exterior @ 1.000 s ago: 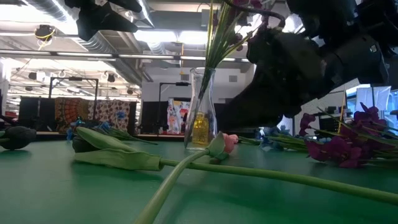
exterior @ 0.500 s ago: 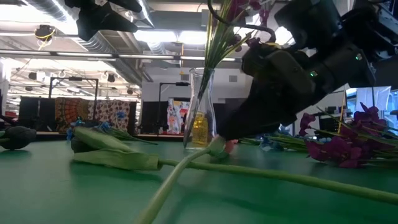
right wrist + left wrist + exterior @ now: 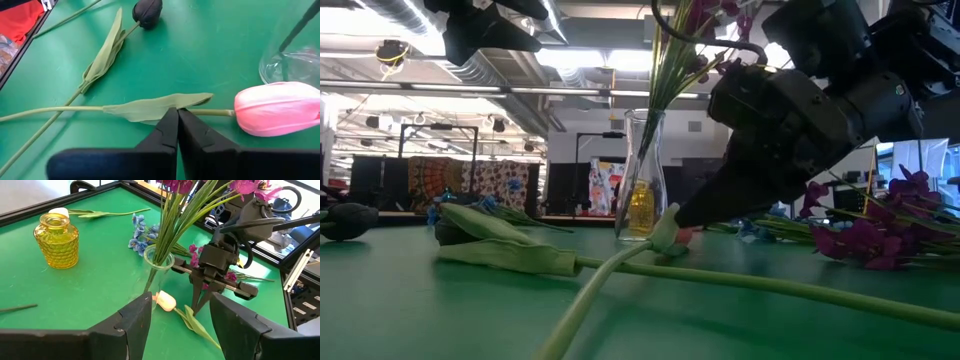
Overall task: Sort flowers into vase by color
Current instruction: Put the bottom pink flower into the yellow vase
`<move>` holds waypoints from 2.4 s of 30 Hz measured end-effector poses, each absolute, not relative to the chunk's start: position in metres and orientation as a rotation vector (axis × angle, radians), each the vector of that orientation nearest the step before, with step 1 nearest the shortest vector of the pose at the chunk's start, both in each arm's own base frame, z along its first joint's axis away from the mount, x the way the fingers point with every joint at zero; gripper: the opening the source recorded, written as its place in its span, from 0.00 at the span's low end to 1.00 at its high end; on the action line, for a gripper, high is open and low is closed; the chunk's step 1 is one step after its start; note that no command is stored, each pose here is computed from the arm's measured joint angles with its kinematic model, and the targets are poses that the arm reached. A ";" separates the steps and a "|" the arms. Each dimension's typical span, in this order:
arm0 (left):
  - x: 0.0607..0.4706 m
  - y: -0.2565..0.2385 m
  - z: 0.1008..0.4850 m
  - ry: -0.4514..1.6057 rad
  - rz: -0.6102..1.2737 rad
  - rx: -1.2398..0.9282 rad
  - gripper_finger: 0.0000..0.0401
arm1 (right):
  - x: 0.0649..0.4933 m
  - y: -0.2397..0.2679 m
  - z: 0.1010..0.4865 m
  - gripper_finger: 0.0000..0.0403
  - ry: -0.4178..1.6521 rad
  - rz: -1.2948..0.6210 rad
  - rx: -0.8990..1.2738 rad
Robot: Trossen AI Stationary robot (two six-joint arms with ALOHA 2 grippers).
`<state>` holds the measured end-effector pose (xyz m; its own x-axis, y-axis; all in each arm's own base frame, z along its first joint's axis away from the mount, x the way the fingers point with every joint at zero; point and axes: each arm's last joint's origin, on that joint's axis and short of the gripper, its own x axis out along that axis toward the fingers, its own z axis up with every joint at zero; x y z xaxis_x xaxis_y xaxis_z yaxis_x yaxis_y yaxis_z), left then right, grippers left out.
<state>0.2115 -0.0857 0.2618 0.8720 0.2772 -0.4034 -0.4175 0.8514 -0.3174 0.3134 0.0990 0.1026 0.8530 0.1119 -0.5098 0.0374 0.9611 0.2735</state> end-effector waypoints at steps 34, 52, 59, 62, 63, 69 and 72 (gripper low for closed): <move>0.229 -0.116 0.246 0.367 0.245 -0.569 0.48 | 0.286 0.124 0.176 0.00 0.408 0.093 0.264; 0.283 -0.151 0.194 0.292 0.083 -0.717 0.48 | 0.269 0.129 0.228 0.00 0.226 0.064 0.187; 0.292 -0.151 0.185 0.244 0.073 -0.740 0.48 | 0.280 0.135 0.261 0.00 0.193 0.083 0.118; 0.292 -0.151 0.187 0.230 0.069 -0.724 0.48 | 0.283 0.137 0.271 0.00 0.196 0.080 0.097; 0.292 -0.151 0.187 0.224 0.071 -0.719 0.48 | 0.284 0.137 0.272 0.00 0.197 0.075 0.089; 0.293 -0.150 0.190 0.189 0.071 -0.693 0.48 | 0.284 0.137 0.275 0.00 0.203 0.074 0.082; 0.293 -0.151 0.190 0.189 0.069 -0.688 0.48 | 0.283 0.137 0.269 0.00 0.267 0.067 0.060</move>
<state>0.2929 -0.1509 0.1905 0.9805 0.0009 -0.1964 -0.1257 0.7710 -0.6243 0.2830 0.1366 0.2685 0.9623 0.0743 -0.2615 -0.0585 0.9960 0.0677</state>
